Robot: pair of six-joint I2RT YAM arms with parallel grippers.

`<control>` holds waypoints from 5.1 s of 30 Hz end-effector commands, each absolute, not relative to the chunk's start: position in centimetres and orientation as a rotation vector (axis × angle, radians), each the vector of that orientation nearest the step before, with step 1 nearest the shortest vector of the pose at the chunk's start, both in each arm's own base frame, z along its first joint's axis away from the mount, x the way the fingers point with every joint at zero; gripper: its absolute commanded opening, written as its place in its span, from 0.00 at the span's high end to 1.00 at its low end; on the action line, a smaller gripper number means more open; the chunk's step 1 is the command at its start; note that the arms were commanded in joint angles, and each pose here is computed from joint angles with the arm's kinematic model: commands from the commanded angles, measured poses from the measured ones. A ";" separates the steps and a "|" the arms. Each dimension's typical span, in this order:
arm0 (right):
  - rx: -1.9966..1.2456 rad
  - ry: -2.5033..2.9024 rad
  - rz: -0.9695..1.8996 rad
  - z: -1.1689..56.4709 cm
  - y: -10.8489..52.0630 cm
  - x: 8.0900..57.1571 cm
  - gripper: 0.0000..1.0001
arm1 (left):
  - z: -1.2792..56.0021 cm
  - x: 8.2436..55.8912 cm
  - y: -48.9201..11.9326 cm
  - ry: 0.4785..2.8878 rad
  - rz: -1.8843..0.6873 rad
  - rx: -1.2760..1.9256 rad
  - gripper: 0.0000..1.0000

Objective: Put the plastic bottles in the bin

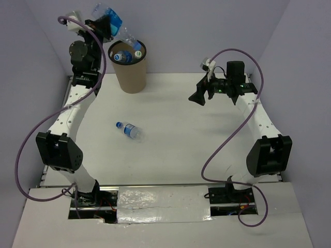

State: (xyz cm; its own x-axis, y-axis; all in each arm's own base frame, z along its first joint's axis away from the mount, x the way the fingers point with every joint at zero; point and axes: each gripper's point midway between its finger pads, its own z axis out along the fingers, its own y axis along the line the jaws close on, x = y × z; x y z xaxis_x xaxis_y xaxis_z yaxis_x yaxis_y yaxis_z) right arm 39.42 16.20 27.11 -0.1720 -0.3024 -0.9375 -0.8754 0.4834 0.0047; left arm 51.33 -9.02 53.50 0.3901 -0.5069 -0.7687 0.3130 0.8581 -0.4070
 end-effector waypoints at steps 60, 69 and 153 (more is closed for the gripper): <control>-1.346 1.993 0.406 8.8 46.3 35.4 0.01 | 42.4 41.9 -0.2 1.230 -0.288 -0.529 0.01; -1.570 2.151 0.447 3.6 43.9 31.8 0.30 | 35.3 38.7 -1.1 1.344 -0.482 -0.598 0.00; -1.155 1.696 0.879 28.3 29.4 39.3 0.00 | 38.0 48.9 -15.5 1.494 -0.679 -0.165 0.92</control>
